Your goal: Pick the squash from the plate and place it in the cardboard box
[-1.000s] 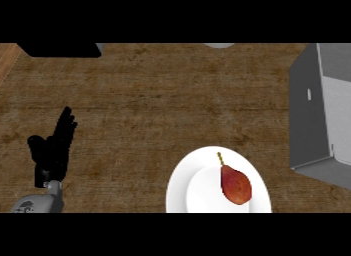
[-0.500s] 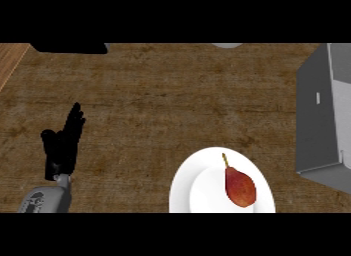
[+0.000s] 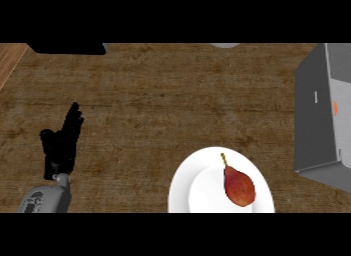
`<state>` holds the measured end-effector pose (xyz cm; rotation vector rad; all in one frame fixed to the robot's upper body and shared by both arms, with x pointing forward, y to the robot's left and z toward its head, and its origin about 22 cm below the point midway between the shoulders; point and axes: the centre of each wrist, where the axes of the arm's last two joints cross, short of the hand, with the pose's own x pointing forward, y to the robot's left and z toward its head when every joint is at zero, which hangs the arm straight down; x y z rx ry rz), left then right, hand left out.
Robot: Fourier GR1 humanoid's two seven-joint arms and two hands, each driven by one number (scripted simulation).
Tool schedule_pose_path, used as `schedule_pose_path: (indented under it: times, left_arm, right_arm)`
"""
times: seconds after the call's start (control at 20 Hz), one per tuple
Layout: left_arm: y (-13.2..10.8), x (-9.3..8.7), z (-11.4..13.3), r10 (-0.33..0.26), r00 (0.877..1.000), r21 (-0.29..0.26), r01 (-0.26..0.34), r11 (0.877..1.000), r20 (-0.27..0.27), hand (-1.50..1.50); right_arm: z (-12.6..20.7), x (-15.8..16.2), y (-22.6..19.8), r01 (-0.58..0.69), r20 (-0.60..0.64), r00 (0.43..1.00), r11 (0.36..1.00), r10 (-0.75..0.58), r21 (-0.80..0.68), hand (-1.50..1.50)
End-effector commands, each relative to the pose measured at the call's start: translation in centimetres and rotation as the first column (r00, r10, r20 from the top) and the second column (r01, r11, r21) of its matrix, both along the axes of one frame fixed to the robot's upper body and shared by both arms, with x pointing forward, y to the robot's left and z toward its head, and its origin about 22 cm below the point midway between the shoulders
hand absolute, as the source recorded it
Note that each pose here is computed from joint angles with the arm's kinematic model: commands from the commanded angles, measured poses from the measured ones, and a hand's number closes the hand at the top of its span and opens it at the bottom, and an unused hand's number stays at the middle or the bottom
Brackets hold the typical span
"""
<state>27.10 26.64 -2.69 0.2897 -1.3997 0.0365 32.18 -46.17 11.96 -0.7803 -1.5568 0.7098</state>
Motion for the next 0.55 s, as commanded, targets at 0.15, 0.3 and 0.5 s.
schedule_pose_path:
  times: [0.15,0.3,0.5]
  left_arm:
    - [0.5,-0.6,-0.1,0.028,1.0,-0.005,-0.028,1.0,-0.009,0.0]
    - [0.3,-0.4,0.1,0.016,1.0,-0.01,-0.016,1.0,-0.006,0.0]
    - [0.8,0.0,0.3,0.022,1.0,0.0,-0.022,1.0,0.002,0.0]
  right_arm:
    - [-2.0,0.9,-0.6,-0.153,0.149,0.983,0.93,0.108,0.333,-1.5]
    - [-1.1,0.4,-3.0,-0.159,0.17,0.982,0.86,0.085,0.485,-1.5]
    - [-0.7,-2.3,-7.3,-0.11,0.177,0.984,0.818,0.01,0.564,-1.5]
